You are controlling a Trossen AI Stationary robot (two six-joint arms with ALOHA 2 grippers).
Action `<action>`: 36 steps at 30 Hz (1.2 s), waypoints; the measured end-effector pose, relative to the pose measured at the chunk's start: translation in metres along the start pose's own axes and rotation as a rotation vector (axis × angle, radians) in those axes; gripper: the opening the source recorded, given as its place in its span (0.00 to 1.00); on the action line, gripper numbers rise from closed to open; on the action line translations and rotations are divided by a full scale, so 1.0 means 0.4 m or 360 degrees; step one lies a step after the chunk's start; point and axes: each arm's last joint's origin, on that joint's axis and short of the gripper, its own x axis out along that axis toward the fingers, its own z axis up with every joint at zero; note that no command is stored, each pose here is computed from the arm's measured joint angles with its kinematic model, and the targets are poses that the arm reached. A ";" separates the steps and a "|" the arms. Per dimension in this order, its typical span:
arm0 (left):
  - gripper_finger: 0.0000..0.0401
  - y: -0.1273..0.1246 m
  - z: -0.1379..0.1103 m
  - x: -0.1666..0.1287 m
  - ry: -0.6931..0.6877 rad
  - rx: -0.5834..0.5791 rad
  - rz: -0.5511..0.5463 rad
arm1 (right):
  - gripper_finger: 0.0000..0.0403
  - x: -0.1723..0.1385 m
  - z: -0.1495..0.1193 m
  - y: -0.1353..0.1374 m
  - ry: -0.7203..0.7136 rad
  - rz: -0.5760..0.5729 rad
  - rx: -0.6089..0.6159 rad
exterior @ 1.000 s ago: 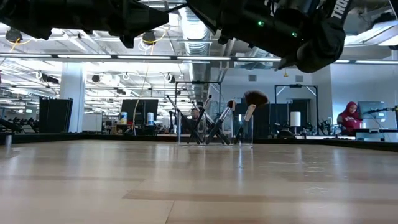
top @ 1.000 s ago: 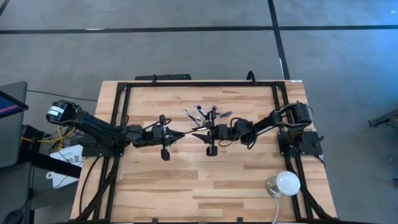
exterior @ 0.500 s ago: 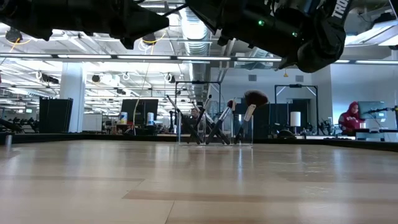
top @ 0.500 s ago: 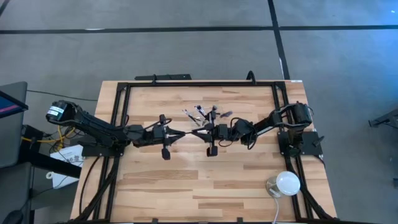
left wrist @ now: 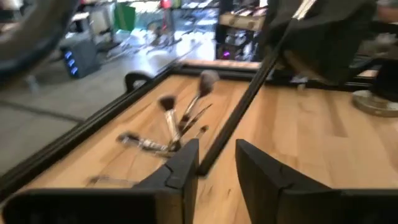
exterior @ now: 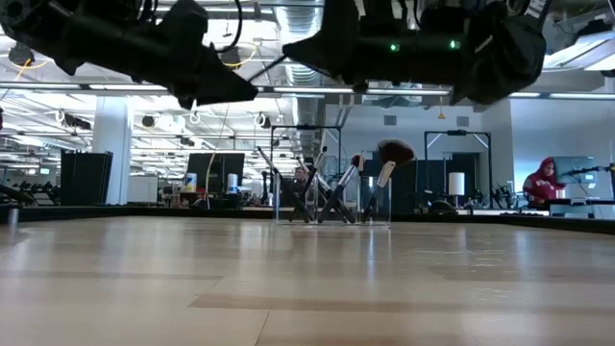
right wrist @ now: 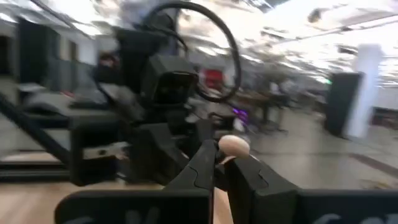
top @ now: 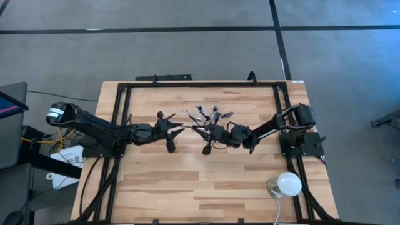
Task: Put items in baskets/containers
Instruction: Put the eyeshadow brush into the transparent organizer
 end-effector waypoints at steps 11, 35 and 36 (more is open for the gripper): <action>0.29 0.001 -0.006 0.001 0.0035 -0.0074 0.0001 | 0.02 -0.014 0.117 -0.083 0.0893 -0.0853 -0.0094; 0.28 0.002 -0.007 0.001 0.0037 -0.0078 0.0008 | 0.13 -0.025 -0.057 -0.170 0.1725 -0.0971 0.0266; 0.28 0.002 -0.007 0.001 0.0038 -0.0078 0.0008 | 0.15 -0.020 -0.053 -0.170 0.1732 -0.0940 0.0237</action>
